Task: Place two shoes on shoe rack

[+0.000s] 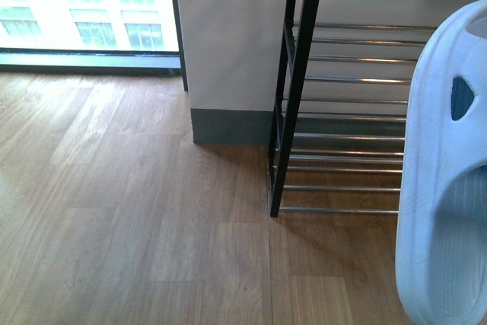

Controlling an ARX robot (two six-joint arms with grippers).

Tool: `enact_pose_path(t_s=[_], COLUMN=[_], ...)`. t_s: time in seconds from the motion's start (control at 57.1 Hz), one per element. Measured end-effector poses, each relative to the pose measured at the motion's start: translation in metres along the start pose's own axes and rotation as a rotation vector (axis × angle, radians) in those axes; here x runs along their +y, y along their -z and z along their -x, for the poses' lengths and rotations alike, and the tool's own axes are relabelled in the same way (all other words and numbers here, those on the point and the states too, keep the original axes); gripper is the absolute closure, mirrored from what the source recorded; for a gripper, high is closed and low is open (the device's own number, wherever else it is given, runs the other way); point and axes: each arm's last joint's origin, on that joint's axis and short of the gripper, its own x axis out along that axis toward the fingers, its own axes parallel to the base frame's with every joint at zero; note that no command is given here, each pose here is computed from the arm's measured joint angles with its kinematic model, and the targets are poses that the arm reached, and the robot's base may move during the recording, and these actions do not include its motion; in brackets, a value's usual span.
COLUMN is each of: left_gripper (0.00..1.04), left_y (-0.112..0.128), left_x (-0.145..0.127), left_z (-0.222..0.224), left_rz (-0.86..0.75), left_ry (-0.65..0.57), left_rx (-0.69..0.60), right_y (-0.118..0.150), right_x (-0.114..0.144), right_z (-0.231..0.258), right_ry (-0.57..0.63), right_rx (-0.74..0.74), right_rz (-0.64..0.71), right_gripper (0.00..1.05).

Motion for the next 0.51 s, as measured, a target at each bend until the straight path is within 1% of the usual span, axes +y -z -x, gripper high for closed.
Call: enact_pose_path(t_s=[0.507], left_gripper=[1.03], left_y=[0.0001], left_x=[0.0000], left_z=[0.0000], left_rz=[0.000], left_ry=[0.001], left_rx=[0.001], right_y=[0.0004], right_x=[-0.0002], right_z=[0.0000], right_ry=[0.000], right_rx=[0.002], right_rz=[0.000], right_gripper=[1.03])
